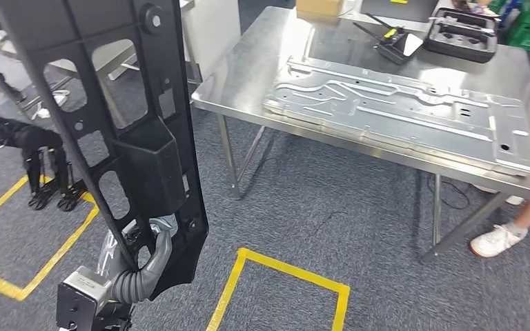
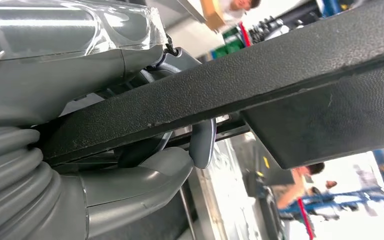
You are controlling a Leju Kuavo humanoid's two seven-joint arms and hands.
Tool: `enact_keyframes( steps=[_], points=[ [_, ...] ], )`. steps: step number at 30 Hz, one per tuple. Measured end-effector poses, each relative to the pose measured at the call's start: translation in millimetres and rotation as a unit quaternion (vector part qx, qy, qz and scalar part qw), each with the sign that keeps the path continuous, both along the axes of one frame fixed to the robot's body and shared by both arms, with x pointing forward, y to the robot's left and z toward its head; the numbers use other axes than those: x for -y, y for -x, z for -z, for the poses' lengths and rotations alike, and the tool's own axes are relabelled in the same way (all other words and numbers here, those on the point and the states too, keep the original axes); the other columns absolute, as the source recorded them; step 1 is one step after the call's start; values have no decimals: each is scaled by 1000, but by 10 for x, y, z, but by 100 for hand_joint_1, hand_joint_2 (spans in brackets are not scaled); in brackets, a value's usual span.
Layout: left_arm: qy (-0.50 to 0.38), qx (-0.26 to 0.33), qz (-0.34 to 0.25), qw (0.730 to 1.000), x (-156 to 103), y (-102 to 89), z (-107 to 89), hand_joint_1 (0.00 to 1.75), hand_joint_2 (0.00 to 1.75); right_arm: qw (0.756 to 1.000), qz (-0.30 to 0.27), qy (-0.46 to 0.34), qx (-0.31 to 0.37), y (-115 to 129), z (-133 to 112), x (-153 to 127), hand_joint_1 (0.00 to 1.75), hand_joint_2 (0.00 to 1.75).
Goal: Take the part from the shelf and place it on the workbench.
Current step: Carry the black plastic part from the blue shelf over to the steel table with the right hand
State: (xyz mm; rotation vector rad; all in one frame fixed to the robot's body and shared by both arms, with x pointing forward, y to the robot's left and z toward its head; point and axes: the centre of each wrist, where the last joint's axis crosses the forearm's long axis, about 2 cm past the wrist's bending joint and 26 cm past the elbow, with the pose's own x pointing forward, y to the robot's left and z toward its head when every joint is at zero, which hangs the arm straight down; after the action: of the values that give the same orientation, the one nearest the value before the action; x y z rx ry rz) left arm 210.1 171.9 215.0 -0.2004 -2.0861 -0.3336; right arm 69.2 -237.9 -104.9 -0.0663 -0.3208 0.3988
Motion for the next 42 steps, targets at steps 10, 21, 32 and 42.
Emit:
enact_keyframes(
  steps=[10,21,32,42],
  points=[
    [-14,12,-36,999,-58,92,4,175,175,1000,-11,-11,2,-5,-6,-55,0,0],
    [-14,10,-10,1000,3,50,-37,175,175,1000,10,-16,10,-18,-6,-30,0,0],
    [13,37,37,999,310,-104,-129,175,175,1000,21,15,3,-43,3,113,0,0],
    [19,33,33,999,401,-151,-132,175,175,999,9,37,29,-30,13,255,0,0]
  ],
)
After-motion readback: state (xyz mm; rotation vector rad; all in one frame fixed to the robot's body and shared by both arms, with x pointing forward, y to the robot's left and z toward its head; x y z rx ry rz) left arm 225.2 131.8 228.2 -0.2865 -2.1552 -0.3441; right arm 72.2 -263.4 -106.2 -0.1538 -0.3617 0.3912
